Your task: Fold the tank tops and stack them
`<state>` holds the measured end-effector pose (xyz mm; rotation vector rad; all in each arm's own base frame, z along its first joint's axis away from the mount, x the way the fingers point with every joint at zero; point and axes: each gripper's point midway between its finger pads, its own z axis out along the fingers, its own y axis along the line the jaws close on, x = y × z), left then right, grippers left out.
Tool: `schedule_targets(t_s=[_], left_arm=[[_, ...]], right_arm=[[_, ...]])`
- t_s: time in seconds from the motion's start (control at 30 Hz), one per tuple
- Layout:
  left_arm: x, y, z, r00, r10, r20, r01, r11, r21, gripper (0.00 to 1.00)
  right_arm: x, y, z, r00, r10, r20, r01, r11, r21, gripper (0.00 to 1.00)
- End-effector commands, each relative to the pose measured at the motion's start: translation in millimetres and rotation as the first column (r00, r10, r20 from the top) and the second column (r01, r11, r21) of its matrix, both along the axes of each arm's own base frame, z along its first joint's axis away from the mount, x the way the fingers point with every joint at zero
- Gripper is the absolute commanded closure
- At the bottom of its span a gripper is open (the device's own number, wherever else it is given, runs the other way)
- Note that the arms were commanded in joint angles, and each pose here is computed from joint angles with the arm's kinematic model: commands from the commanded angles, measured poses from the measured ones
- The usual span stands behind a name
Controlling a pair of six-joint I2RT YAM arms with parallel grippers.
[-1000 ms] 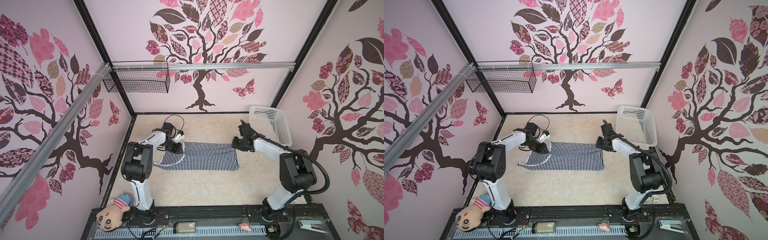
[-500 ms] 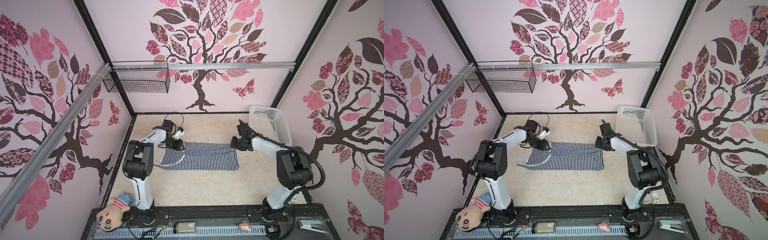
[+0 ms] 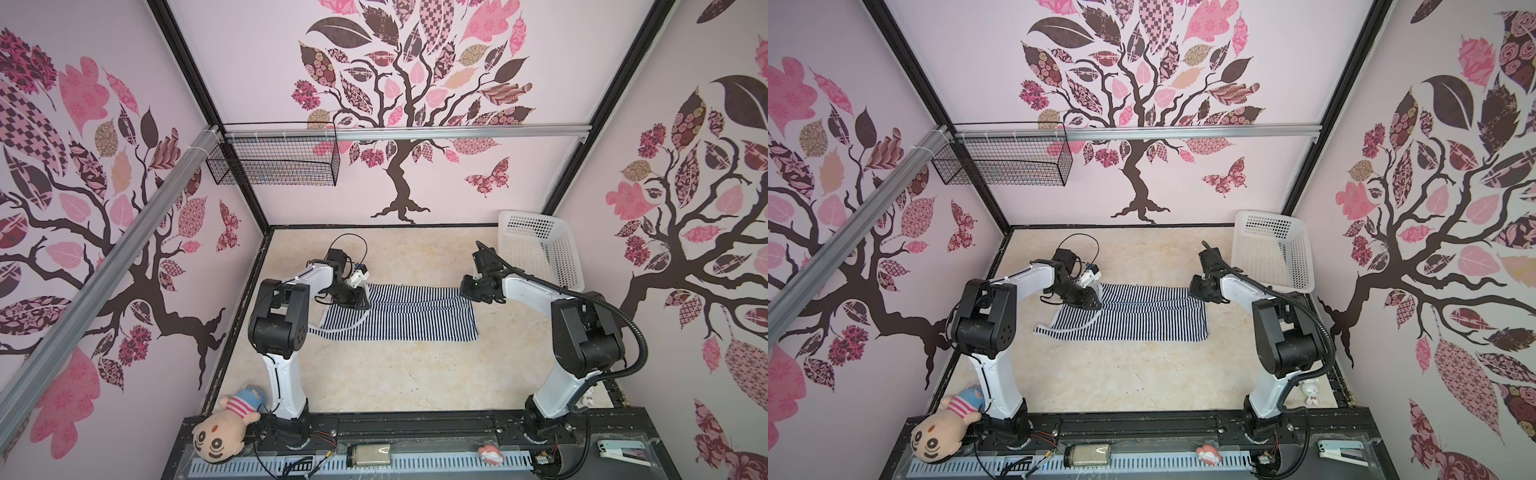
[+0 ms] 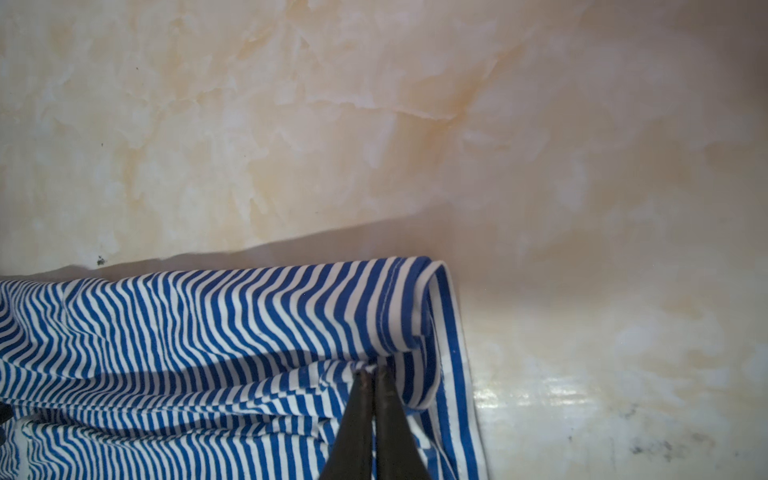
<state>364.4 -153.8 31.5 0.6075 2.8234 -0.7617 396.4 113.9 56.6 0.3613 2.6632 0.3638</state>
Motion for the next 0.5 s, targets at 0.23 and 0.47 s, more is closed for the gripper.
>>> schedule_targets(t_s=[0.23,0.47], left_arm=[[-14,-2,-2,0.999,0.004,-0.034,-0.005,0.999,-0.033,0.73],[-11,-4,1,0.999,0.020,-0.027,-0.021,0.999,-0.043,0.75]], right_arm=[[4,-7,34,0.996,-0.011,0.085,0.013,1.000,-0.017,0.98],[47,2,69,0.989,0.002,0.149,0.002,1.000,-0.021,0.98]])
